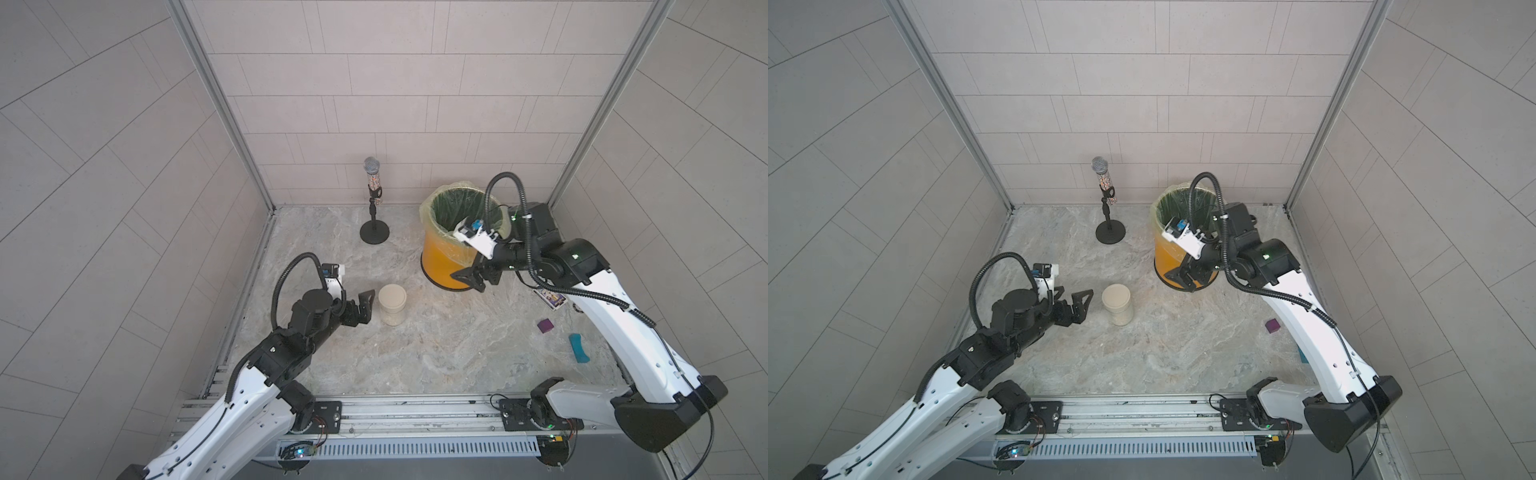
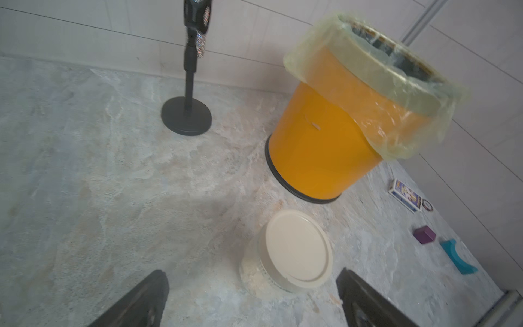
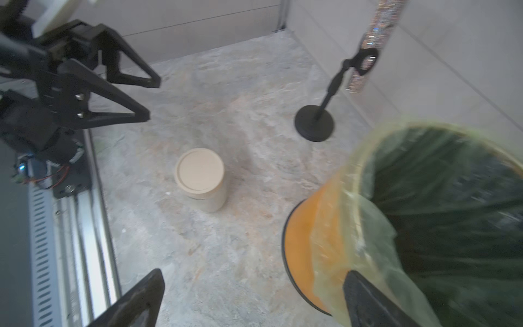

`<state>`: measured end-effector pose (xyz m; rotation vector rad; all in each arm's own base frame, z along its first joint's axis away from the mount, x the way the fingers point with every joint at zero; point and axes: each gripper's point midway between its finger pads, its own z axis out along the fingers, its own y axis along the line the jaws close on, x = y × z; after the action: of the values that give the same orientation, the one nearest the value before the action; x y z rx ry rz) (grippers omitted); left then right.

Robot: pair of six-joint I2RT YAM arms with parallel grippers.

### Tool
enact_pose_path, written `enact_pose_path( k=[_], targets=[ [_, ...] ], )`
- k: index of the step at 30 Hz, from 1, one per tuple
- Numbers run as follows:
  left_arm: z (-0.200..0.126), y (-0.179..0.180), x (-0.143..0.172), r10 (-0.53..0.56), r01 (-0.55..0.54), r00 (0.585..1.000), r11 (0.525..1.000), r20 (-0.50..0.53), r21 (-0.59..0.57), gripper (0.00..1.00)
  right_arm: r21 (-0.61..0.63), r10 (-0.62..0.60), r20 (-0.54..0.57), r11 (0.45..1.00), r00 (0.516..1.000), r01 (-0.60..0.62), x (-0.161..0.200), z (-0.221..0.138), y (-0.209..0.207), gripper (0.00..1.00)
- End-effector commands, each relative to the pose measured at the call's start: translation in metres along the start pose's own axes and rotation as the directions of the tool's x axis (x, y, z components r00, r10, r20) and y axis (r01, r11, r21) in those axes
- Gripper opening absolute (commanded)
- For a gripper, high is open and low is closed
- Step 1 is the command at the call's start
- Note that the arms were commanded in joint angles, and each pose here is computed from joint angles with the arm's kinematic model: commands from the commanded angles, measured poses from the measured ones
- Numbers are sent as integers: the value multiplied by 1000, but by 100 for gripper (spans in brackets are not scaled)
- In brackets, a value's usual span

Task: Empty expired oatmeal from jars
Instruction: Pick up the jar from the center of the board.

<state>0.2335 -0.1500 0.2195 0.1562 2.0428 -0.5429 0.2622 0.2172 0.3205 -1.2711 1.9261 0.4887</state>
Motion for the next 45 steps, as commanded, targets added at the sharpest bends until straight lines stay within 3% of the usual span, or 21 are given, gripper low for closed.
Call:
enact_pose_path(
  k=[1, 11, 16, 29, 45],
  targets=[
    [-1, -6, 13, 42, -43, 998, 999, -47, -20, 100, -103, -99, -114, 991, 989, 87, 10, 11, 35, 99],
    [-2, -32, 50, 140, -138, 987, 990, -76, 30, 100, -218, -154, -247, 971, 957, 100, 19, 92, 62, 99],
    [-9, -32, 70, 207, -209, 973, 978, -107, -9, 100, -248, -132, -287, 967, 949, 59, 15, 121, 61, 100],
    [-20, 15, 91, 96, -100, 995, 985, -31, -141, 100, -239, -38, -347, 970, 937, -50, 10, 178, 52, 99],
    [-18, 18, 104, 63, -68, 997, 990, -42, -124, 100, -181, -40, -460, 982, 887, -50, 28, 211, 63, 99]
  ],
)
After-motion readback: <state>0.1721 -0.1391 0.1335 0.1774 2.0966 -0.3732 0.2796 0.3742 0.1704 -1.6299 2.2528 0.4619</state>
